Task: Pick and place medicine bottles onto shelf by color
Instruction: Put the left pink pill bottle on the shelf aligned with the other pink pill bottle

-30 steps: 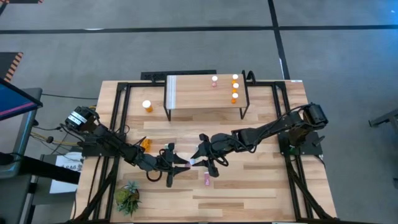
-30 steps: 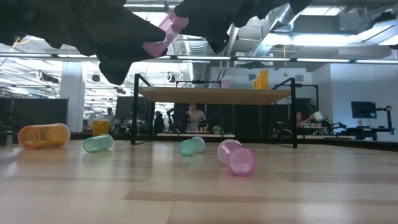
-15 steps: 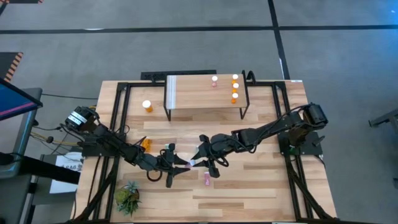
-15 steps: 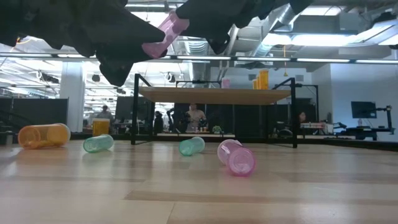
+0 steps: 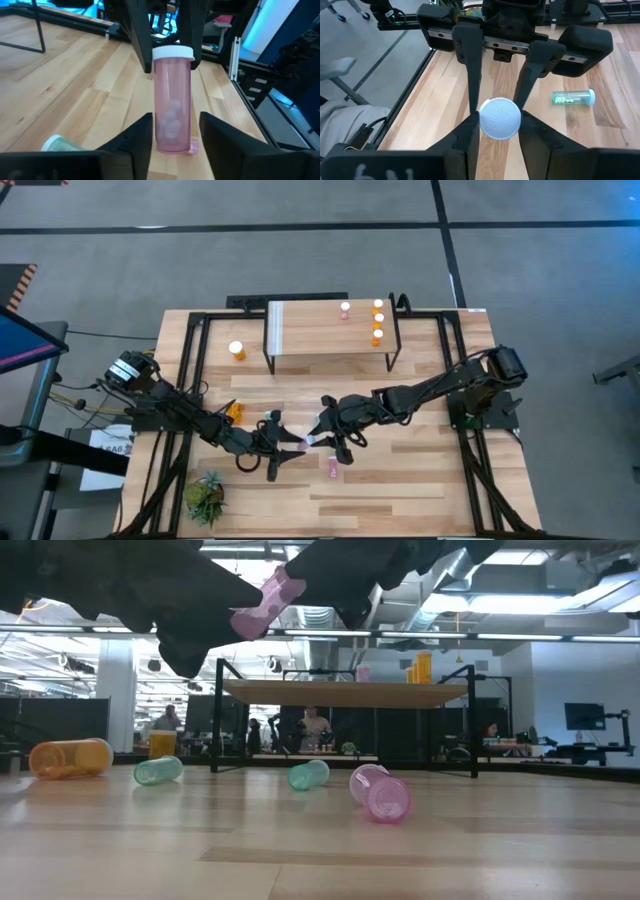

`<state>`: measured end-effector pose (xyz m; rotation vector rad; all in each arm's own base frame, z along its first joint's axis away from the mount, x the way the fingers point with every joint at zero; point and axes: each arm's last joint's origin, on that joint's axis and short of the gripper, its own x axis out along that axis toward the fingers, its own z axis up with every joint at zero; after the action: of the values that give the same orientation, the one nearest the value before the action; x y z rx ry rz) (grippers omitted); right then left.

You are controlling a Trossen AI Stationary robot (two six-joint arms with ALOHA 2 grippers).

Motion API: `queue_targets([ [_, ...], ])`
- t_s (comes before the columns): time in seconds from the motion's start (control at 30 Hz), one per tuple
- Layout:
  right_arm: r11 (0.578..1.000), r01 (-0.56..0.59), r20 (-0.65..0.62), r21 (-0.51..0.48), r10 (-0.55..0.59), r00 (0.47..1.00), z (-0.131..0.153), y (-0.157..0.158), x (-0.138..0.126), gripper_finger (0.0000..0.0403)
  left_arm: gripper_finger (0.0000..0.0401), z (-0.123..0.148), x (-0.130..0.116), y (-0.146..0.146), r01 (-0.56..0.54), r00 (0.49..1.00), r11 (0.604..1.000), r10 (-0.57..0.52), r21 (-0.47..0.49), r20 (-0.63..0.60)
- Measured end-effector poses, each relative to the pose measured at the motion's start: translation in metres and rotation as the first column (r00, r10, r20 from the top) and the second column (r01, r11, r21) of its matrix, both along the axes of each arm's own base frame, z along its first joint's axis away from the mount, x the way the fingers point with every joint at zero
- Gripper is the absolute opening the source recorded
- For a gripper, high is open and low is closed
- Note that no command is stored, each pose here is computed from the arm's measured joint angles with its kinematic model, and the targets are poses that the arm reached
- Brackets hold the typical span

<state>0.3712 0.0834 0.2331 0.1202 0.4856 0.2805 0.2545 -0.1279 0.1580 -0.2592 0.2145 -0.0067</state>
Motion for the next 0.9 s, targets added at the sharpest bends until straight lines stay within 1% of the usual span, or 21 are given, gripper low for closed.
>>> queue_targets([
  [0.1,1.000,0.001,-0.004,-0.001,-0.001,1.000,0.000,0.000,0.000,0.0133,0.0180,0.000,0.000,0.000,-0.013,1.000,1.000,0.013,0.015,0.002],
  [0.23,1.000,0.009,-0.022,-0.004,-0.009,1.000,-0.002,-0.003,0.000,0.0134,0.0203,0.004,-0.001,0.001,-0.035,0.999,0.999,0.034,0.021,0.019],
  [0.4,1.000,0.028,-0.052,-0.010,-0.028,0.998,-0.005,-0.010,0.000,0.0133,0.0213,0.009,-0.006,0.002,-0.068,0.998,0.996,0.068,0.052,0.001],
  [0.53,0.999,0.049,-0.101,-0.020,-0.050,0.994,-0.005,-0.019,-0.002,0.0133,0.0213,0.016,-0.014,0.002,-0.127,0.992,0.988,0.129,0.093,-0.014],
  [0.67,0.997,0.076,-0.172,-0.035,-0.081,0.982,0.008,-0.030,0.000,0.0134,0.0213,0.023,-0.023,0.001,-0.173,0.984,0.978,0.176,0.118,-0.016],
  [0.9,0.990,0.103,-0.247,-0.093,-0.124,0.961,0.051,-0.054,-0.002,0.0135,0.0213,0.025,-0.026,-0.002,-0.168,0.985,0.979,0.171,0.115,-0.013],
])
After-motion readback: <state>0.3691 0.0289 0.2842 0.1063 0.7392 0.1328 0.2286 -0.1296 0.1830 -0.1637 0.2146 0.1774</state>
